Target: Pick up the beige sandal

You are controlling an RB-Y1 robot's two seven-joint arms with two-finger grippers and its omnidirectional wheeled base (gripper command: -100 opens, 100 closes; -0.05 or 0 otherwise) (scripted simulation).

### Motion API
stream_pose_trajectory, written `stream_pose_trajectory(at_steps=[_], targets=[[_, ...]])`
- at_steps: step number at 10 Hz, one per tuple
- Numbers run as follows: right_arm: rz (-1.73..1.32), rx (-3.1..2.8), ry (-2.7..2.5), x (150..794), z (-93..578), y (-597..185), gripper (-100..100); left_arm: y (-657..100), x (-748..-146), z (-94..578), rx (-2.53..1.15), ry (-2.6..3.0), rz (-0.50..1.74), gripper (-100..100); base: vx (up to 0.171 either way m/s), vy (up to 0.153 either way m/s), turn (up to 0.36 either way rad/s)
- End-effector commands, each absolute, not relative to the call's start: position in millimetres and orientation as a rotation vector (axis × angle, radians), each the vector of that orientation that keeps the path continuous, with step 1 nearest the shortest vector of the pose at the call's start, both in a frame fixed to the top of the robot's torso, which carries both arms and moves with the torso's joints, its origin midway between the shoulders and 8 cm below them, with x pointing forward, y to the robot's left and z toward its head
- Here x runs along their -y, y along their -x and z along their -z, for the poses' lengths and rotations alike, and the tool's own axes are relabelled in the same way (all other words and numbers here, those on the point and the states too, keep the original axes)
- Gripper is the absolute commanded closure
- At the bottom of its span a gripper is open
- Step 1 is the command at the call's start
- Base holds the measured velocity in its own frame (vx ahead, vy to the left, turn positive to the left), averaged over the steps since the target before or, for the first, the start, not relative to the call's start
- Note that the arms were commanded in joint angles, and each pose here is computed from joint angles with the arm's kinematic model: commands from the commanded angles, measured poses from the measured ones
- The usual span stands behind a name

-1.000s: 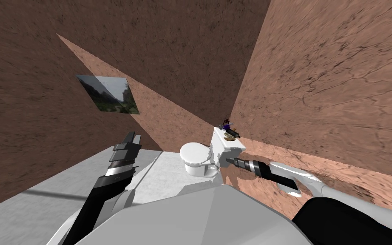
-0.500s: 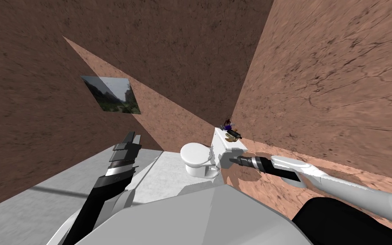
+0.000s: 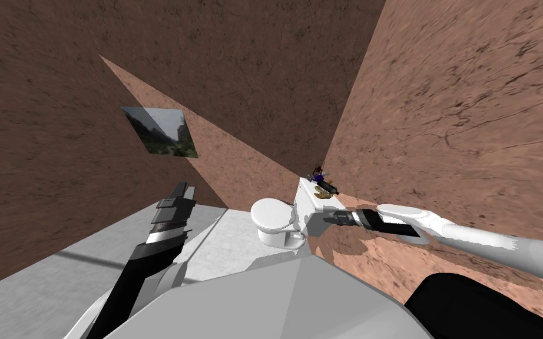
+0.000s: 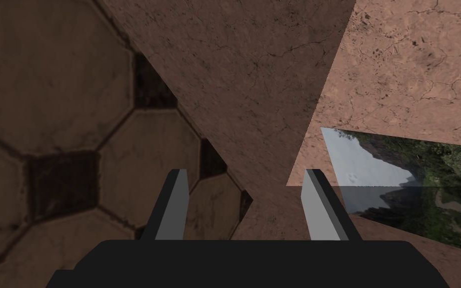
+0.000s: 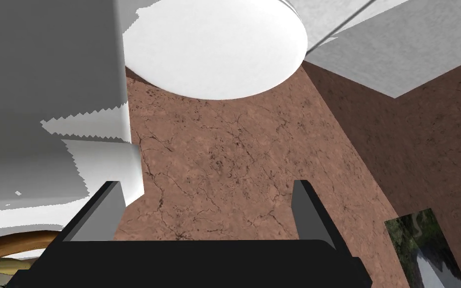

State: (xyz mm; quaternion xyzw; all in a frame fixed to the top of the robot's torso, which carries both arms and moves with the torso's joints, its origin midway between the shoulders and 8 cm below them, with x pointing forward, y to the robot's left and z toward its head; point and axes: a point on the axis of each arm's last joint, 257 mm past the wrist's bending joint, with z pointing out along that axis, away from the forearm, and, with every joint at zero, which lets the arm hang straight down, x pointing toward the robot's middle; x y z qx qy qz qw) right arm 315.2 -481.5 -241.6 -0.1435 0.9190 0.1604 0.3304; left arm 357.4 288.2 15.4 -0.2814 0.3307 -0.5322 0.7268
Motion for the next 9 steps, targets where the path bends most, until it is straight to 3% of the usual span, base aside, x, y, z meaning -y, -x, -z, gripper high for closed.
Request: stream_pose_trajectory(at_steps=[1,9], targets=[[-0.348,-2.433,0.460,498,236,-317,-100,-357,-288,-15,-0.729,0.620,1.173,0,0.044,-0.034,0.064],[-0.158,-2.504,0.712,537,209,-324,-100,-357,-288,-15,-0.729,0.620,1.173,0,0.038,-0.032,0.049]])
